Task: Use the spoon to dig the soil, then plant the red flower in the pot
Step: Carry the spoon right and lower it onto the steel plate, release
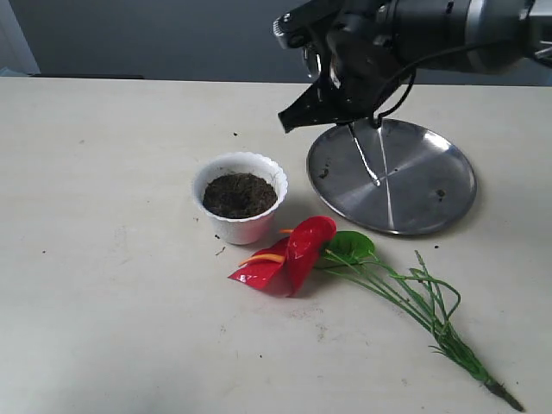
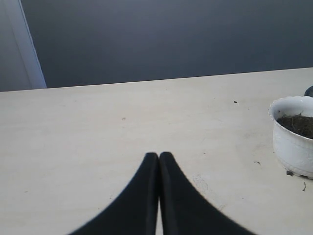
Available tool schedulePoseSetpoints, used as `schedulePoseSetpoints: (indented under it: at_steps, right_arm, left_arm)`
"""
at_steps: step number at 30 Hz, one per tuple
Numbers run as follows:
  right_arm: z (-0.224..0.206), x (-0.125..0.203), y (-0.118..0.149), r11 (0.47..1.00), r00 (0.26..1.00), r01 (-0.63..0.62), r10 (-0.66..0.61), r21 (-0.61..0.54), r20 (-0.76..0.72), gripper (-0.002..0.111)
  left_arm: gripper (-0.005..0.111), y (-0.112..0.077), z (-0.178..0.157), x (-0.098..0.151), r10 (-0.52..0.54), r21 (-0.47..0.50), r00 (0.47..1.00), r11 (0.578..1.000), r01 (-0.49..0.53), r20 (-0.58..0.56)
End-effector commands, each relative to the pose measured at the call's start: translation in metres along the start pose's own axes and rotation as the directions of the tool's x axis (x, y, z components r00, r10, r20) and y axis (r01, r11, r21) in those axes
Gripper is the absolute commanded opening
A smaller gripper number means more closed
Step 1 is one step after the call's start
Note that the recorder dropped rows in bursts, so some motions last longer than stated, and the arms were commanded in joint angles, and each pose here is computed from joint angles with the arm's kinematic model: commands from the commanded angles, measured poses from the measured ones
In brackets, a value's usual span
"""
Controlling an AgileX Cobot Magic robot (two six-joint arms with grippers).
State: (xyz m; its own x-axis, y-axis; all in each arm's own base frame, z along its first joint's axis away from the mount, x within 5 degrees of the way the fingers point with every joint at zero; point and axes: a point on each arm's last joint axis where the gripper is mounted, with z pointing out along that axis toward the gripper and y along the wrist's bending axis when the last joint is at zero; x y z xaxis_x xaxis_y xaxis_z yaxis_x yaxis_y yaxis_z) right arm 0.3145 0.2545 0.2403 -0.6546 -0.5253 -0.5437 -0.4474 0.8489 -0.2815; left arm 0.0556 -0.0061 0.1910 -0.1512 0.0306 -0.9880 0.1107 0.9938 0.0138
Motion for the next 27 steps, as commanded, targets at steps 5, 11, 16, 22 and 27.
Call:
schedulePoseSetpoints:
  at_steps: [5,11,16,22,27]
  right_arm:
    - [0.026,0.002,-0.060,0.983,0.983,-0.185,0.185,-0.003,-0.010,-0.001]
    - [0.064,0.011,-0.074,0.989,0.988,-0.149,0.148,-0.008,-0.035,-0.001]
    - [0.095,0.020,-0.071,0.992,0.991,-0.125,0.124,-0.019,-0.051,-0.001]
    - [0.126,0.033,-0.060,0.996,0.994,-0.087,0.084,-0.037,-0.074,-0.001]
    - [0.136,0.038,-0.056,0.996,0.993,-0.082,0.077,-0.045,-0.090,-0.001]
  left_arm:
    - [0.000,0.000,-0.001,-0.001,-0.003,0.003,1.000,1.000,0.003,0.009]
    - [0.000,0.000,-0.001,-0.001,-0.003,0.003,1.000,1.000,0.003,0.009]
    - [0.000,0.000,-0.001,-0.001,-0.003,0.003,1.000,1.000,0.003,0.009]
    - [0.000,0.000,-0.001,-0.001,-0.003,0.003,1.000,1.000,0.003,0.009]
    - [0.000,0.000,-0.001,-0.001,-0.003,0.003,1.000,1.000,0.003,0.009]
